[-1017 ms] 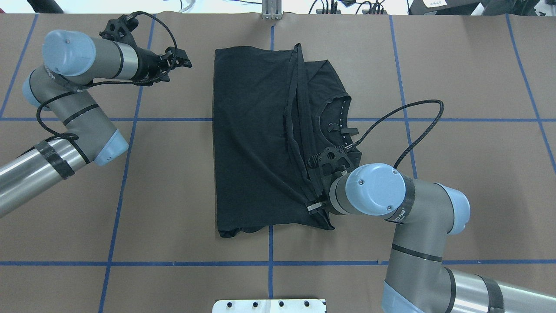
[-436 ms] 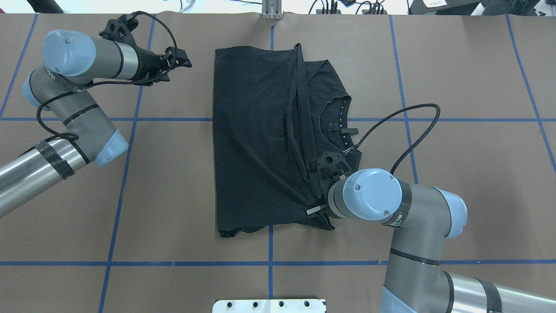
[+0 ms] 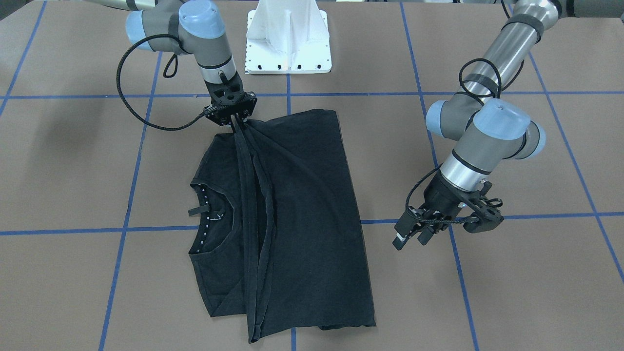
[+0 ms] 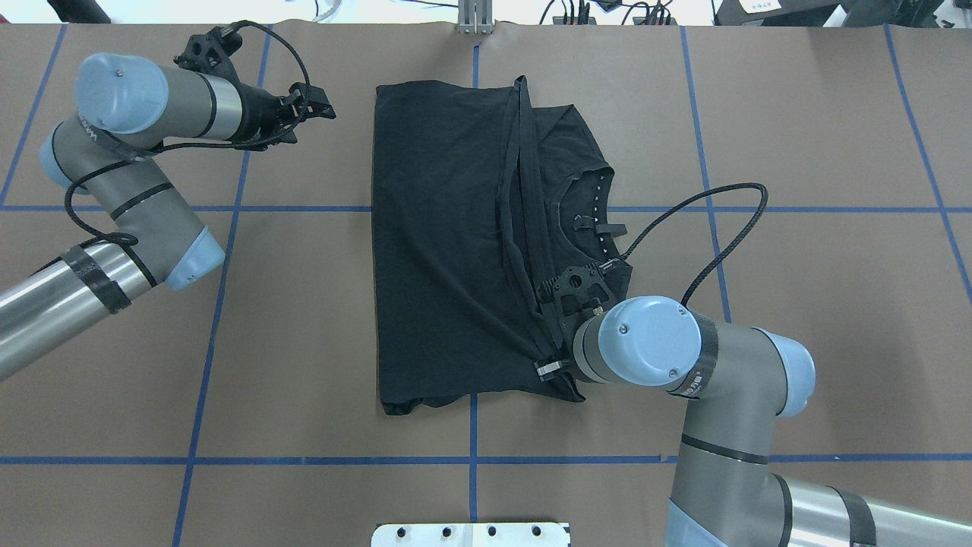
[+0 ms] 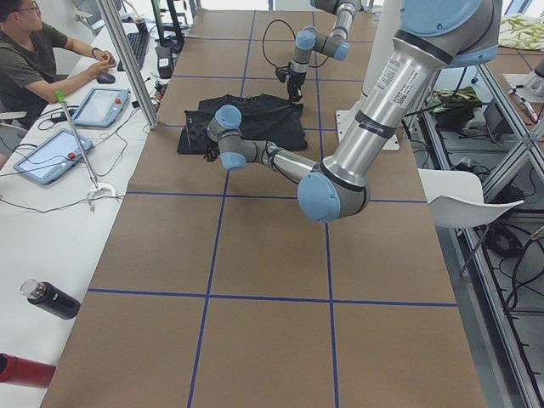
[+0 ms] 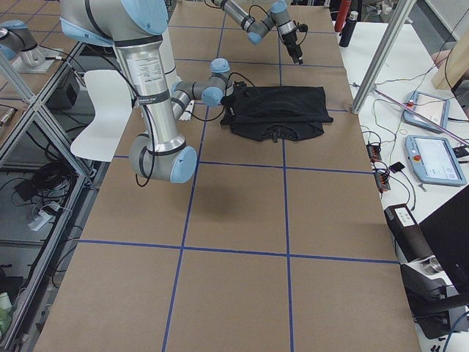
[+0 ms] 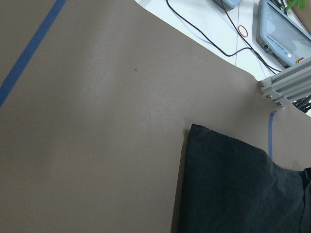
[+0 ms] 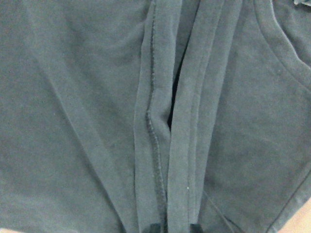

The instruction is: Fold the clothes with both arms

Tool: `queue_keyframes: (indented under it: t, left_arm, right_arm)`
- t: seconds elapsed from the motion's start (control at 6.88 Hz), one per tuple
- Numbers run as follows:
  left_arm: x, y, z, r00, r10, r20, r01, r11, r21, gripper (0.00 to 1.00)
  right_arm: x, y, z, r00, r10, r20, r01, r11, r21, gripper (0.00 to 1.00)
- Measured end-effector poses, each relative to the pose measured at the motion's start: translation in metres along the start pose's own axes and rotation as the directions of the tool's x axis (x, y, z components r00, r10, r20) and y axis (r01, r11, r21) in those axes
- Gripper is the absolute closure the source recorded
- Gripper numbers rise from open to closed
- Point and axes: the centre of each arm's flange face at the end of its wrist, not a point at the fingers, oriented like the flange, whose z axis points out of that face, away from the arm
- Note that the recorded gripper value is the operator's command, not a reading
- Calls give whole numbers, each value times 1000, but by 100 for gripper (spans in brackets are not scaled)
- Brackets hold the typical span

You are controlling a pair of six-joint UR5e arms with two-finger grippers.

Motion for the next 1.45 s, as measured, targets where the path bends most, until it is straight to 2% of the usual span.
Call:
queue_keyframes:
  t: [0.15, 0.44, 1.16, 1.45]
  left_arm:
    - [0, 0, 0, 1000, 0, 0, 0, 1000, 0, 14]
    - [-1, 0, 0, 1000, 0, 1, 0, 1000, 0, 14]
    - [1, -1, -1, 1000, -3, 0, 3, 1000, 1, 14]
    - [3, 0, -1, 1000, -27, -4, 27, 1000, 0, 14]
  right_arm:
    - [0, 0, 1, 1000, 0, -1, 0, 1000, -1, 73]
    - [0, 2, 4, 1000, -1, -5, 1, 1000, -5, 100]
    - [20, -8, -7, 1000, -4, 7, 4, 1000, -14, 100]
    - [56, 11, -12, 1000, 9, -22, -10, 1000, -26, 100]
